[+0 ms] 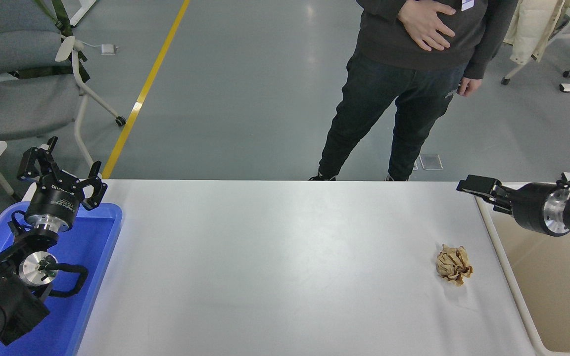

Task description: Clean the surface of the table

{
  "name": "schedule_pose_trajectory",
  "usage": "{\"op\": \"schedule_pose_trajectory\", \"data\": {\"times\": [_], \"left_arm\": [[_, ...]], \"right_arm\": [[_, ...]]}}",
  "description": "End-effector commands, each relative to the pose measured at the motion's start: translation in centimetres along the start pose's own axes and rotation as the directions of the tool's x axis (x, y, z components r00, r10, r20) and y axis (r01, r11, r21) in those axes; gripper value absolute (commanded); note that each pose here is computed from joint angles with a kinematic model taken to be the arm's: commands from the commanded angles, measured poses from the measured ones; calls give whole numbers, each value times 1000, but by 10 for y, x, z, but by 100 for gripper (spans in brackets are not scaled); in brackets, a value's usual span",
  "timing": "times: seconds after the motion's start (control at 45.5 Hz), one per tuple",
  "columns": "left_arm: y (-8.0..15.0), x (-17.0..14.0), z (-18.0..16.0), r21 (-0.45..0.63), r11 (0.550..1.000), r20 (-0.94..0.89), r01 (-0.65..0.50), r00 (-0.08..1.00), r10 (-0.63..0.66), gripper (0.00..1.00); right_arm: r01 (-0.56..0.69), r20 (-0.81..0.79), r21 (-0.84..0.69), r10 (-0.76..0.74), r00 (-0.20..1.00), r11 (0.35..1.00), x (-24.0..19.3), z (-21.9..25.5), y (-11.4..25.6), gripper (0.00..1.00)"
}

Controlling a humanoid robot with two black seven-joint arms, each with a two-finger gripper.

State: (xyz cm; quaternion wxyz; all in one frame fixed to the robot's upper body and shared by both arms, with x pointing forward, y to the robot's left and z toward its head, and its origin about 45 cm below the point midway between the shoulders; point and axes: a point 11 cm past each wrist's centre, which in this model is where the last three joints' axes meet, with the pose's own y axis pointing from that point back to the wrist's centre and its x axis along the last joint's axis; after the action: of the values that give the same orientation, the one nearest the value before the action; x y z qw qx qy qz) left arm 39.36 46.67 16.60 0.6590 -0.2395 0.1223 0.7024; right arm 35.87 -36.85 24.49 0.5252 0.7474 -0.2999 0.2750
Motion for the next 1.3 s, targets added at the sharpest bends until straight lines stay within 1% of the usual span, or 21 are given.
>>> {"op": "schedule_pose_trajectory", "data": {"times": [0.0, 0.264, 0.33, 0.549, 0.681, 0.857, 0.945, 1.099, 1.275], "left_arm": [[0, 0, 0, 0, 1000, -1, 1, 1000, -1, 100], [0, 0, 0, 0, 1000, -1, 1, 1000, -1, 100], [0, 0, 0, 0, 1000, -1, 1, 1000, -1, 100], [0, 0, 0, 0, 1000, 0, -1, 1000, 1, 100], [0, 0, 0, 0, 1000, -2, 2, 1000, -2, 100], [0, 0, 0, 0, 1000, -2, 2, 1000, -2, 100], [0, 0, 0, 0, 1000, -1, 1, 1000, -1, 100], [0, 0, 0, -1, 1000, -2, 1, 1000, -1, 100], [0, 0, 0, 0, 1000, -2, 2, 1000, -2, 100]], "right_arm": [[119, -230, 99, -93, 969, 988, -33, -6, -3, 98], [143, -229, 68, -124, 966, 987, -82, 9, -36, 98], [96, -215, 51, -83, 973, 994, -88, 17, -47, 99], [102, -198, 42, -92, 976, 994, -114, 22, -55, 99], [55, -189, 68, -41, 981, 996, -119, 14, -60, 99], [-10, -192, 36, 17, 981, 999, -114, 27, -64, 99], [-49, -193, 27, 53, 980, 998, -104, 31, -65, 99], [-60, -192, 30, 65, 979, 998, -100, 30, -65, 99], [-49, -193, 28, 54, 980, 998, -111, 31, -66, 99]]}}
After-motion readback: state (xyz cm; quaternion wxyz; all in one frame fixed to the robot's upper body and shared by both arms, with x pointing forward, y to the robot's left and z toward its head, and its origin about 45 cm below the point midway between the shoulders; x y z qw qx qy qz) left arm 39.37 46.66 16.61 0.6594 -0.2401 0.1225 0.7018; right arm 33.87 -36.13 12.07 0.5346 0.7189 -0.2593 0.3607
